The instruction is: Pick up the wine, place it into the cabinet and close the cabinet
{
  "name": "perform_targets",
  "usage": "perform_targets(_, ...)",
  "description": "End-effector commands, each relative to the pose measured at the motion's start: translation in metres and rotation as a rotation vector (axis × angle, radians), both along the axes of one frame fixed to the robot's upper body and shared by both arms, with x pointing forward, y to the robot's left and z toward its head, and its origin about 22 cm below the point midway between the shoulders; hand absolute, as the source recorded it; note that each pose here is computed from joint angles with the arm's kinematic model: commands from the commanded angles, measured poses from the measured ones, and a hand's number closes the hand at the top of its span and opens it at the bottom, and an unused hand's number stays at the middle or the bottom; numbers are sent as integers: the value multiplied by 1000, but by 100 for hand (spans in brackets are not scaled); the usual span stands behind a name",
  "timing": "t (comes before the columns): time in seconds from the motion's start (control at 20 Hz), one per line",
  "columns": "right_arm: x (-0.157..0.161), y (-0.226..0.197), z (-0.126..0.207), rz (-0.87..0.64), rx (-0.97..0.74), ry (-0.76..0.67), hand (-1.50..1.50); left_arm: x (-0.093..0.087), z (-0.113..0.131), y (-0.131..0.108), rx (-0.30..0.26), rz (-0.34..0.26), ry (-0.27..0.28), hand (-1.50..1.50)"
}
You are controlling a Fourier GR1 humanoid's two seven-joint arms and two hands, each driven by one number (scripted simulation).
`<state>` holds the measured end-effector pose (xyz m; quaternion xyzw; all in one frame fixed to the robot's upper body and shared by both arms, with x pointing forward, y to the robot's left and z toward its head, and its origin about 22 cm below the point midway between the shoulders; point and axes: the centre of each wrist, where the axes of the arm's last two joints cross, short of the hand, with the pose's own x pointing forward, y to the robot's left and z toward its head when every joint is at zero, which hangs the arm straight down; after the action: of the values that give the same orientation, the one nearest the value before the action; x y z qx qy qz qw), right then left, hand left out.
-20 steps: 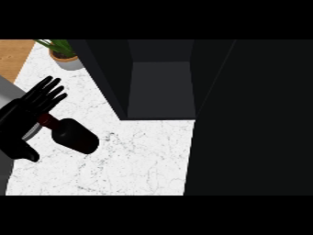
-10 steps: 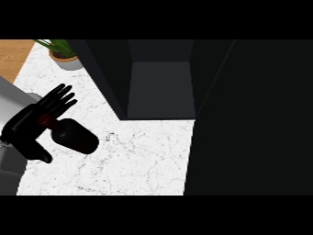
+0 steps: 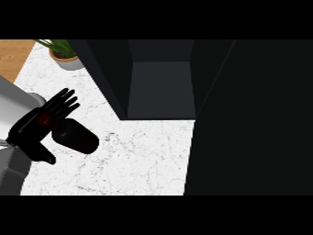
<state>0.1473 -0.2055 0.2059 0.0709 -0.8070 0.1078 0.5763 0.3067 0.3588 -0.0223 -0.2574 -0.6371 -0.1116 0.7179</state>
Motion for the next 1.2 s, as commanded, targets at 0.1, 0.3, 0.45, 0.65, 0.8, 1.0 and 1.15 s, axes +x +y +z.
perform_targets(0.1,-12,-12,19,15,30,-39,-150,1,-13,1,17,-27,12,-150)
perform_targets(0.3,-17,-14,5,31,37,-61,-150,4,-31,-6,25,11,-2,-150)
perform_targets(0.45,-24,-4,15,31,26,-56,-150,10,-32,-2,11,-5,16,-150)
perform_targets(0.65,-34,-5,9,24,39,-46,-150,-4,-50,-10,12,-22,25,-150)
perform_targets(0.8,-24,-9,19,28,27,-65,-150,7,-46,-23,26,-24,26,-150)
perform_targets(1.0,-16,-12,12,31,4,-77,-150,-1,-62,-35,-4,-48,64,-150)
perform_targets(1.15,-35,-5,6,28,35,-63,-150,-1,-60,-18,-42,-24,54,-150)
